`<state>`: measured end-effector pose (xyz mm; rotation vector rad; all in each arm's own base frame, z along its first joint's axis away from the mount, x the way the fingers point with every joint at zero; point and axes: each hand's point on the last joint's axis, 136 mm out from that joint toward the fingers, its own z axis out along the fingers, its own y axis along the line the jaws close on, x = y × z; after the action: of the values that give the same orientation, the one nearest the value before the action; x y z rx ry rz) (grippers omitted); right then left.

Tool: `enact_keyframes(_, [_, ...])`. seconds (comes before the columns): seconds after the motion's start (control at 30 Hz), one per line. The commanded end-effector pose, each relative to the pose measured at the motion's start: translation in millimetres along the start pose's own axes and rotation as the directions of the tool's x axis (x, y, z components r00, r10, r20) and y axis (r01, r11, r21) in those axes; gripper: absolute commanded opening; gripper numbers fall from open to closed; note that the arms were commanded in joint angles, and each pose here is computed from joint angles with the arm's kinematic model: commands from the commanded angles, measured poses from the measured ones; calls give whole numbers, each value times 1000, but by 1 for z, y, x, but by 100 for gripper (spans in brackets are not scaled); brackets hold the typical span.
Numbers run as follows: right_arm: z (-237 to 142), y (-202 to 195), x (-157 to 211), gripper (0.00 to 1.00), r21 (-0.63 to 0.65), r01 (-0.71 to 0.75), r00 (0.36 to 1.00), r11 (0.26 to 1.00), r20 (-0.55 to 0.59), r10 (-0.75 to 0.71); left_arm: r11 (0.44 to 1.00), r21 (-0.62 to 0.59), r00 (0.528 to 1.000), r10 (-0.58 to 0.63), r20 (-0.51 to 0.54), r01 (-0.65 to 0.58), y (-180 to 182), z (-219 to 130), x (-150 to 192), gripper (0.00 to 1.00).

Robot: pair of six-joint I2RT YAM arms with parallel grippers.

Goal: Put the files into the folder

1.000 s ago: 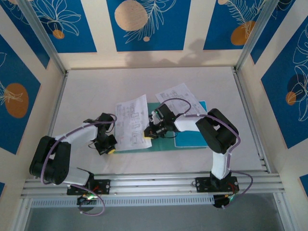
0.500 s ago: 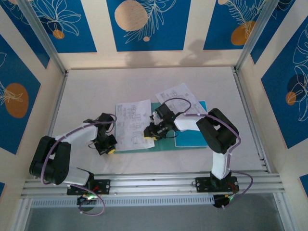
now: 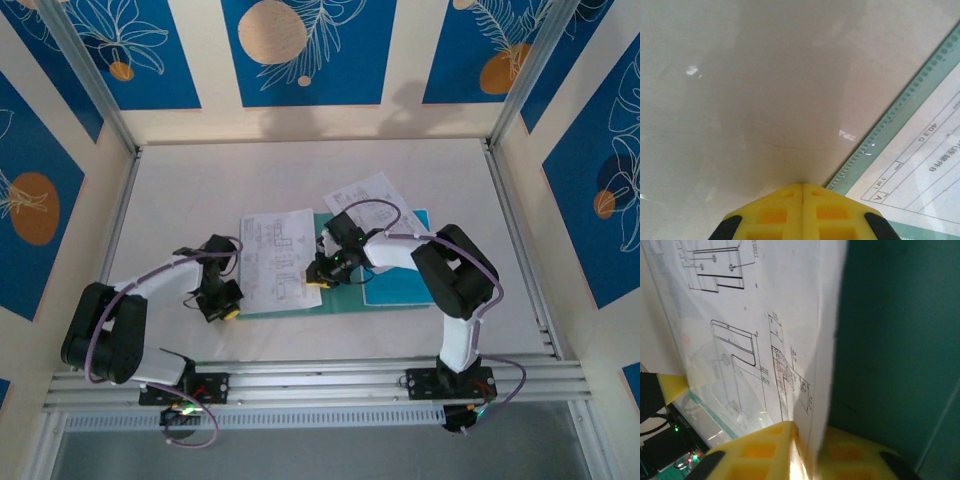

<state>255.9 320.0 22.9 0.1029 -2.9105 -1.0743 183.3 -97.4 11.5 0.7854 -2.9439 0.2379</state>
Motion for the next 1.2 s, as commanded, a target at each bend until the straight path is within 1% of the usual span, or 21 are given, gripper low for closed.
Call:
enact_keyframes(0.0, [-9, 9, 1, 11, -2, 21, 1000, 1000, 8, -21, 999, 31, 999, -15, -46, 16, -1, 19, 7, 0])
enact_keyframes(0.1, [-6, 7, 5, 4, 1, 15, 1000, 1000, -1, -15, 999, 32, 999, -15, -48, 17, -1, 20, 8, 0])
enact_keyframes(0.3, [0, 10, 8, 0, -13, 4, 1000, 1000, -19, -4, 999, 36, 999, -17, -47, 19, -1, 20, 9, 0])
enact_keyframes(0.87, [3, 15, 19, 0, -23, 48, 997, 999, -62, -49, 999, 42, 999, -19, -44, 21, -3, 19, 7, 0])
enact_keyframes(1.17, [8, 16, 19, 0, -17, 46, 995, 999, -85, -47, 999, 42, 999, -17, -44, 19, -3, 19, 7, 0])
